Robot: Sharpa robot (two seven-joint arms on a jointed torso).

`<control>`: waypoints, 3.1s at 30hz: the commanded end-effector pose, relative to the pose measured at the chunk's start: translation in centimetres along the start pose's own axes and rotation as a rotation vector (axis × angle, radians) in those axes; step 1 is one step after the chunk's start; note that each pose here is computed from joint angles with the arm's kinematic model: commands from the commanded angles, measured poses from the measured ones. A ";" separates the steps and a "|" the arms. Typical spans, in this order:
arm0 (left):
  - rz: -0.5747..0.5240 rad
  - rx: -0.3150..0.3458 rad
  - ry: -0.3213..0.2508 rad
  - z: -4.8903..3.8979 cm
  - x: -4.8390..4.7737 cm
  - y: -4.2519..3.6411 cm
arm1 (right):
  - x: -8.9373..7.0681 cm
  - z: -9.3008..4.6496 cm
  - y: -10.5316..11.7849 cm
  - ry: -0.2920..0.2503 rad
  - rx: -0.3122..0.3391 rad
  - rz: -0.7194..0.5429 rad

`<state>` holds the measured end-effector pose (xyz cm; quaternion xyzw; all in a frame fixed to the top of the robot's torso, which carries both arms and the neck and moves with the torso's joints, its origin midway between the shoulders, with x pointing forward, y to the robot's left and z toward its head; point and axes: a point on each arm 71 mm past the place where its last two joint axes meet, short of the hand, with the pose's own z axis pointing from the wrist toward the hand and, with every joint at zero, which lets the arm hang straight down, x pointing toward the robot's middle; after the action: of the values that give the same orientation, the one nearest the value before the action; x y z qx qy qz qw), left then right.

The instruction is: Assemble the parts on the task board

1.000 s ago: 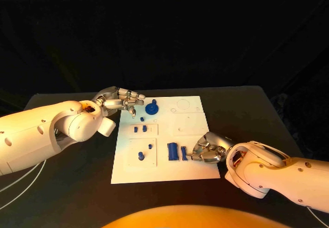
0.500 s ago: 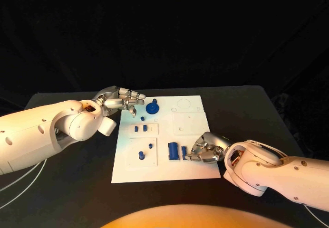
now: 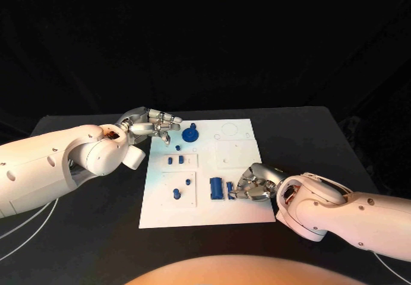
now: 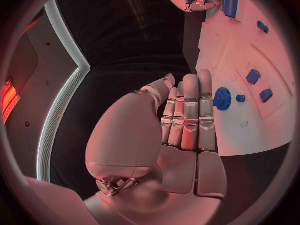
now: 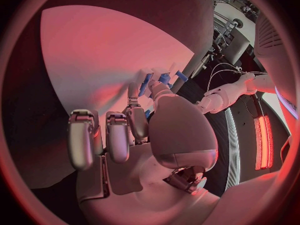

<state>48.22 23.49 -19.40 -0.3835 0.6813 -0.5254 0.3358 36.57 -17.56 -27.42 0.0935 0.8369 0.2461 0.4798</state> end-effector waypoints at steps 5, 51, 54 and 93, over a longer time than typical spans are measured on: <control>-0.010 0.007 0.013 0.04 0.17 -0.10 | -1.2 -0.7 0.1 -0.055 -0.061 0.088; -0.202 0.110 -0.340 3.14 0.67 3.94 | -11.9 9.8 -3.1 -0.359 -0.222 0.909; -0.181 0.135 -0.376 2.64 1.77 3.65 | -11.1 8.8 -2.2 -0.405 -0.230 0.951; -0.118 0.209 -0.475 0.86 4.87 2.63 | -9.5 5.5 0.3 -0.524 -0.228 1.044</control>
<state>46.20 19.37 -22.70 -0.5076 0.5069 -0.5006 0.4845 46.20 -19.30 -22.57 0.5041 0.5059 0.5011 0.4887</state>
